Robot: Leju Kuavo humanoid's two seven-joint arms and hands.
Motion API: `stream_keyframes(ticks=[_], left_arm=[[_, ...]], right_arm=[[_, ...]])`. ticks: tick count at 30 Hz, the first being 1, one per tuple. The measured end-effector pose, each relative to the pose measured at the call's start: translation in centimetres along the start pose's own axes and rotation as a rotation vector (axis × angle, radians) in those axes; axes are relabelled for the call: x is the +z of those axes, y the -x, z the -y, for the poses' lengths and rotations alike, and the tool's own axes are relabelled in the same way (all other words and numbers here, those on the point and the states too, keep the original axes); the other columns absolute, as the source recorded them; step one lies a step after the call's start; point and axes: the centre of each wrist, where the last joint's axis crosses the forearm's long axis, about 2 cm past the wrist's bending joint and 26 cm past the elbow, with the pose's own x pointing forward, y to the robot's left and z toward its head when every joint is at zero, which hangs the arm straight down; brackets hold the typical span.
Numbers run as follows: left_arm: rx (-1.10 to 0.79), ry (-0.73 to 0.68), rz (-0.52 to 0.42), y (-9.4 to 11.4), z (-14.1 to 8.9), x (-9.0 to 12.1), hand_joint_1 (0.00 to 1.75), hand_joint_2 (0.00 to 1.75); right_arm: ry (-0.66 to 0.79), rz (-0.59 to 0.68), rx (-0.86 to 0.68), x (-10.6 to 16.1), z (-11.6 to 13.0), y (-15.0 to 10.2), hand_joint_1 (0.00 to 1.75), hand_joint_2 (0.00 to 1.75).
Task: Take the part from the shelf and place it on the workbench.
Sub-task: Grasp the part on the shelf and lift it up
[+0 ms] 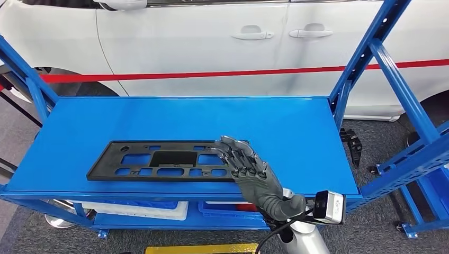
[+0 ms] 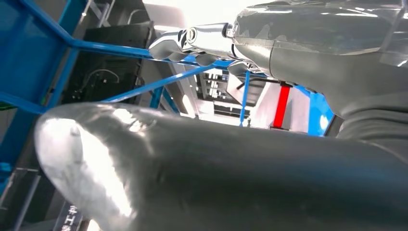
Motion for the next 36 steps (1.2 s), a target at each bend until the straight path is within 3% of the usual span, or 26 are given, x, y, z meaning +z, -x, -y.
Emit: stream_keyframes(ticks=[7, 11, 18, 23, 30, 36], left_arm=[[-0.017, -0.029, 0.001, 0.1, 0.0, 0.0, 0.00, 0.00], [-0.018, -0.044, 0.007, -0.1, -0.1, 0.0, 0.00, 0.00], [-0.015, -0.042, 0.017, 0.0, 0.0, 0.0, 0.00, 0.00], [-0.016, -0.041, 0.021, 0.1, 0.0, 0.0, 0.00, 0.00], [-0.018, -0.035, 0.023, 0.0, 0.2, 0.1, 0.00, 0.00], [-0.022, -0.027, 0.022, -0.1, 0.2, 0.1, 0.00, 0.00]], right_arm=[[0.021, -0.009, -0.001, 0.1, 0.0, 0.0, 0.00, 0.00], [0.046, -0.025, 0.001, 0.1, 0.1, 0.1, 0.00, 1.75], [0.122, -0.141, 0.048, 0.4, 0.3, 0.3, 0.00, 1.75], [0.189, -0.276, 0.175, 1.3, 0.8, 0.8, 0.00, 1.75], [0.169, -0.525, 0.686, 1.0, 0.7, 1.8, 0.00, 1.75], [0.049, -0.600, 1.062, -0.3, -0.6, 3.2, 0.00, 1.75]])
